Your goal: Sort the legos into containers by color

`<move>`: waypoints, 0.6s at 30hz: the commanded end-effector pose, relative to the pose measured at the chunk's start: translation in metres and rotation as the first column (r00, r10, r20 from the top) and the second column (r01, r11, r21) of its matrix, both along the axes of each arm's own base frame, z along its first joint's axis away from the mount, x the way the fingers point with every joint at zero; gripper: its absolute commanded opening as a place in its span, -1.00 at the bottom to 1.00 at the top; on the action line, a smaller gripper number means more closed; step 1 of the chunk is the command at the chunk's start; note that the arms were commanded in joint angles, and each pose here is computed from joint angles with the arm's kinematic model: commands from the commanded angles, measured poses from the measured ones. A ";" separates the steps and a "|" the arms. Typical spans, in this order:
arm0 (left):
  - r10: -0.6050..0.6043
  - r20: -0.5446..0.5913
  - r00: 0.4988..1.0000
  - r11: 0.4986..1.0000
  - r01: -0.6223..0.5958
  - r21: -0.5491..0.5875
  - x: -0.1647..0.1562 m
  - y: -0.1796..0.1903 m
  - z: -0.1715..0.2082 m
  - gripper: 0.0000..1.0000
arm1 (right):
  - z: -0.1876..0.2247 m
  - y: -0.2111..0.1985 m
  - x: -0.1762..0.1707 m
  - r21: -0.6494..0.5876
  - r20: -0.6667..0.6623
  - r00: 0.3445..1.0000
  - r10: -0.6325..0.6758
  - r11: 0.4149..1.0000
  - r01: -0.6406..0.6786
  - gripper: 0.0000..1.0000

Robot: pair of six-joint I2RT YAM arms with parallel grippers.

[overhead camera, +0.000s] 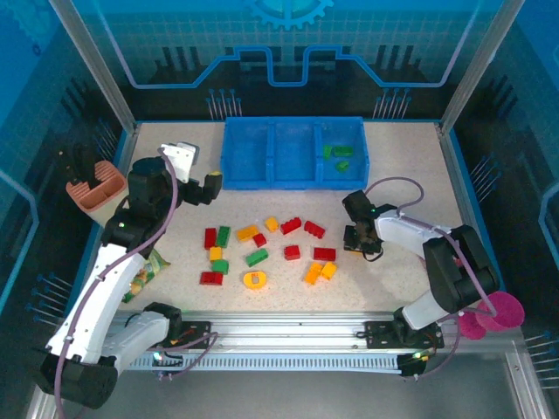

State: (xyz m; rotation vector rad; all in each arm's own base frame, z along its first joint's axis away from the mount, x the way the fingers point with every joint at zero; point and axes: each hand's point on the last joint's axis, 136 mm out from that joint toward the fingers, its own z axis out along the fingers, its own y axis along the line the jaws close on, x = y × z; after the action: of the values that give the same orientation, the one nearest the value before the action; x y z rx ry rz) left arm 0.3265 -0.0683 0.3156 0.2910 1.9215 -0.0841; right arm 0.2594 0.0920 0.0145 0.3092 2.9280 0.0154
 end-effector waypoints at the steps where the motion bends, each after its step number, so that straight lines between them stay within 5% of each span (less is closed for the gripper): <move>1: -0.009 0.010 1.000 1.000 0.009 -0.012 -0.003 -0.003 0.001 0.99 | 0.008 0.008 0.007 0.003 0.020 0.999 0.050 0.999 -0.050 -0.40; 12: 0.008 0.024 1.000 1.000 -0.008 0.011 -0.006 0.002 0.004 0.98 | 0.161 0.065 0.138 -0.079 0.363 0.875 0.321 0.946 -0.314 -0.40; 18: 0.026 0.016 1.000 0.997 -0.028 0.077 -0.006 0.010 0.003 0.99 | 0.199 0.106 0.204 -0.168 0.466 0.785 0.409 0.912 -0.375 -0.38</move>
State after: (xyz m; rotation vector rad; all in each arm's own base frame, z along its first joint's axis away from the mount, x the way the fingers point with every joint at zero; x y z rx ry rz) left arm 0.3233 -0.0638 0.3198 0.2916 1.9054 -0.0511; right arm 0.4512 0.1884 0.2264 -0.1721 2.3951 0.1362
